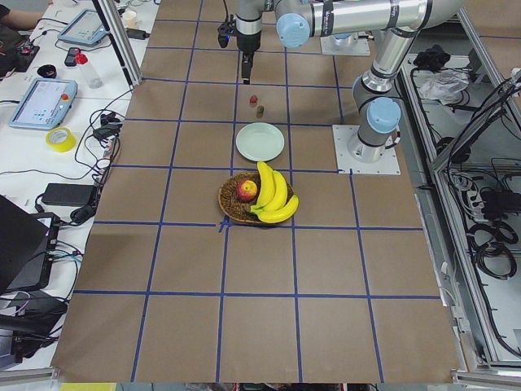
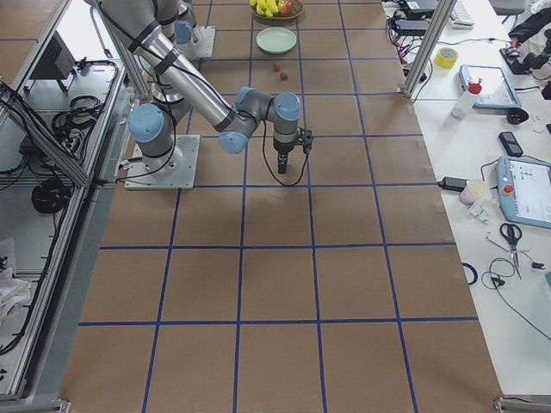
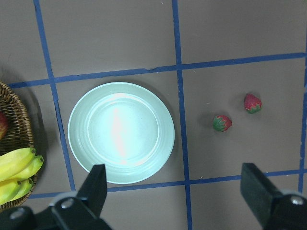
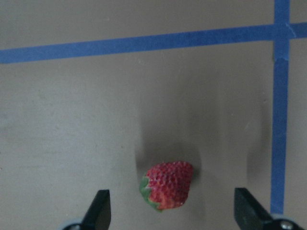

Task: Collect all strawberries into plate
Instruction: 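Reach the right gripper to the farthest strawberry and grasp it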

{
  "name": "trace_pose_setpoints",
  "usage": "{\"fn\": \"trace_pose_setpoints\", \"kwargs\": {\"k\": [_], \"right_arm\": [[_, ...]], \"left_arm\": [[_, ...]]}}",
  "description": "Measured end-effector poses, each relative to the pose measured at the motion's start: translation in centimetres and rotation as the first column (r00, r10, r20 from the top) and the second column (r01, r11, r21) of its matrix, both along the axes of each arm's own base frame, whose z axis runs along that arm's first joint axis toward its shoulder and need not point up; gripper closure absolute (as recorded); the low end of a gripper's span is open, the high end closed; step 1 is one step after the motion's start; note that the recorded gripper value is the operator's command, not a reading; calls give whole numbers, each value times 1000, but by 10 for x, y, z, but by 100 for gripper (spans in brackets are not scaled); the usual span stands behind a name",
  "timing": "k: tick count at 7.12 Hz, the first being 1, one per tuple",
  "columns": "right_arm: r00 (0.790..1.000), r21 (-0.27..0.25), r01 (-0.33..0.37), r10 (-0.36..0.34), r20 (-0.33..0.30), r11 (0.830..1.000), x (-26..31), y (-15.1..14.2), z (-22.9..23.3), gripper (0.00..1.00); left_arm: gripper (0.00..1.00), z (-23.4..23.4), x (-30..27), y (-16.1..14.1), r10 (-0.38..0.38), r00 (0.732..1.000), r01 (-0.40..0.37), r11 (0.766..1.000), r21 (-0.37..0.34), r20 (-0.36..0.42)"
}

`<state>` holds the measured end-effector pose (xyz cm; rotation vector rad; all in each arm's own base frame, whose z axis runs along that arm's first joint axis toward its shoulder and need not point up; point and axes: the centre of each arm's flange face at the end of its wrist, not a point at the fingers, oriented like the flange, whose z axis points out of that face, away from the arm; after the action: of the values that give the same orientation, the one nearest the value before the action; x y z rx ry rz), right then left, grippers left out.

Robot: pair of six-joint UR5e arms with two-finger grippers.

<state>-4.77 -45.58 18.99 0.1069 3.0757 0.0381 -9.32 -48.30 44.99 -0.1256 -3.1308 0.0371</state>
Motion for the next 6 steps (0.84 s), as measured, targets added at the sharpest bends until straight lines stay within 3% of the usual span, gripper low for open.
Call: {"fn": "trace_pose_setpoints", "kwargs": {"k": [1, 2, 3, 4, 5, 6], "right_arm": [[1000, 5, 5, -5, 8, 1000, -1, 3, -4, 47], [1000, 5, 12, -12, 28, 1000, 1, 3, -7, 48], [998, -1, 26, -26, 54, 1000, 4, 2, -10, 56], [997, -7, 39, -38, 68, 999, 6, 1, -10, 74], [996, -10, 45, -44, 73, 999, 7, 1, -11, 82], [996, -13, 47, -46, 72, 999, 6, 0, -10, 83]], "left_arm": [[0, -3, 0, 1, 0, 1000, 0, 1000, 6, 1], [0, -5, 0, 3, -1, 1000, 1, 1000, 10, 1], [0, -7, 0, 3, -1, 1000, 1, 1000, 12, 1], [0, -7, 0, 4, -1, 1000, 1, 1000, 12, 1], [0, -7, 0, 4, 0, 1000, 0, 1000, 12, 1], [0, -7, 0, 4, 0, 1000, 0, 1000, 11, 1]]}}
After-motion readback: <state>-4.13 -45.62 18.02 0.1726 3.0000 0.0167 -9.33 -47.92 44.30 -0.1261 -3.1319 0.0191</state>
